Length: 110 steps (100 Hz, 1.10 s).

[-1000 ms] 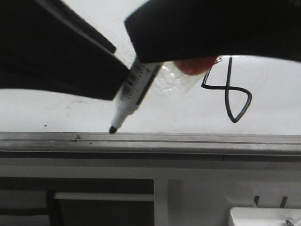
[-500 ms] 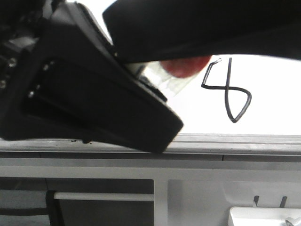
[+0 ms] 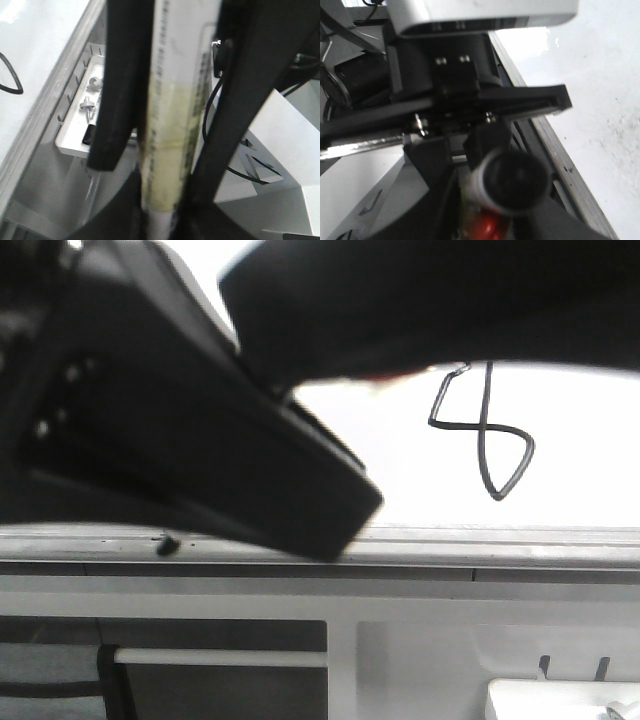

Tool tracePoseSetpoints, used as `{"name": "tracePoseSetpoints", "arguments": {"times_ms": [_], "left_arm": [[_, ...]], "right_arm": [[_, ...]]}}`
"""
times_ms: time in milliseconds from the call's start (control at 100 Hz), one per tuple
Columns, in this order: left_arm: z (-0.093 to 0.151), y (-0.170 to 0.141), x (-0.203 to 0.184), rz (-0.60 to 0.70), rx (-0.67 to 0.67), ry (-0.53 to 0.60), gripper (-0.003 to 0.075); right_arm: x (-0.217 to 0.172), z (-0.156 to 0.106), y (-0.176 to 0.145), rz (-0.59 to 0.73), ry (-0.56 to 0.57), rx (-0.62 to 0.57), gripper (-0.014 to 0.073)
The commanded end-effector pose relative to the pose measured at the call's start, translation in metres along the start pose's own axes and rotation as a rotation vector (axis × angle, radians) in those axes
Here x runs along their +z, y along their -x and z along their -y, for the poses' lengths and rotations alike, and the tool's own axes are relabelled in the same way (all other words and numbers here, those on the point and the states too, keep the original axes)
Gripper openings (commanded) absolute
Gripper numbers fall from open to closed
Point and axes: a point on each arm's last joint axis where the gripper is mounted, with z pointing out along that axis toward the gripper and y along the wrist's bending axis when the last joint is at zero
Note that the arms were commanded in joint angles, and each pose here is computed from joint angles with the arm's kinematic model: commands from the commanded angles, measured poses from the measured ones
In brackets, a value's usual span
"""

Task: Write number 8 on whiteboard

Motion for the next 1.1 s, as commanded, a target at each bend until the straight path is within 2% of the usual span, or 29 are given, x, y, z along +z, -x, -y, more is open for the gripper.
{"name": "tracePoseSetpoints", "arguments": {"times_ms": [0,60,100,220,310,360,430,530,550,770,1090], "left_arm": [[0.004,0.015,-0.014,0.108,-0.053,0.034,-0.002],[0.005,0.012,-0.02,0.129,-0.066,0.067,-0.002],[0.005,0.01,-0.025,0.151,-0.075,0.101,-0.002],[0.006,0.001,-0.032,0.194,-0.141,0.162,-0.002],[0.006,-0.007,-0.03,0.198,-0.206,0.173,-0.002],[0.004,-0.011,-0.027,0.2,-0.255,0.184,-0.002],[-0.002,-0.015,-0.023,0.203,-0.331,0.22,-0.002],[-0.015,-0.018,-0.014,0.203,-0.45,0.289,-0.002],[-0.018,-0.019,-0.012,0.201,-0.472,0.305,-0.002],[-0.045,-0.011,0.02,0.14,-0.533,0.361,-0.002],[-0.08,0.005,0.043,0.162,-0.659,0.51,-0.002]], "right_arm": [[-0.003,0.005,0.005,0.013,-0.057,0.046,0.0449],[-0.007,0.008,0.003,0.009,-0.105,0.065,0.0558],[-0.01,0.009,0.0,0.006,-0.134,0.079,0.0588],[-0.022,0.009,-0.004,0.02,-0.199,0.091,0.0561],[-0.032,0.006,-0.008,0.041,-0.226,0.094,0.0509],[-0.037,0.005,-0.009,0.06,-0.235,0.114,0.0453],[-0.044,0.005,-0.009,0.093,-0.268,0.166,0.0307],[-0.054,0.003,-0.006,0.141,-0.289,0.181,-0.0031],[-0.056,0.003,-0.005,0.149,-0.293,0.179,-0.0069],[-0.067,0.003,-0.001,0.202,-0.322,0.219,-0.0064],[-0.067,0.003,-0.001,0.205,-0.321,0.232,-0.0063]]}}
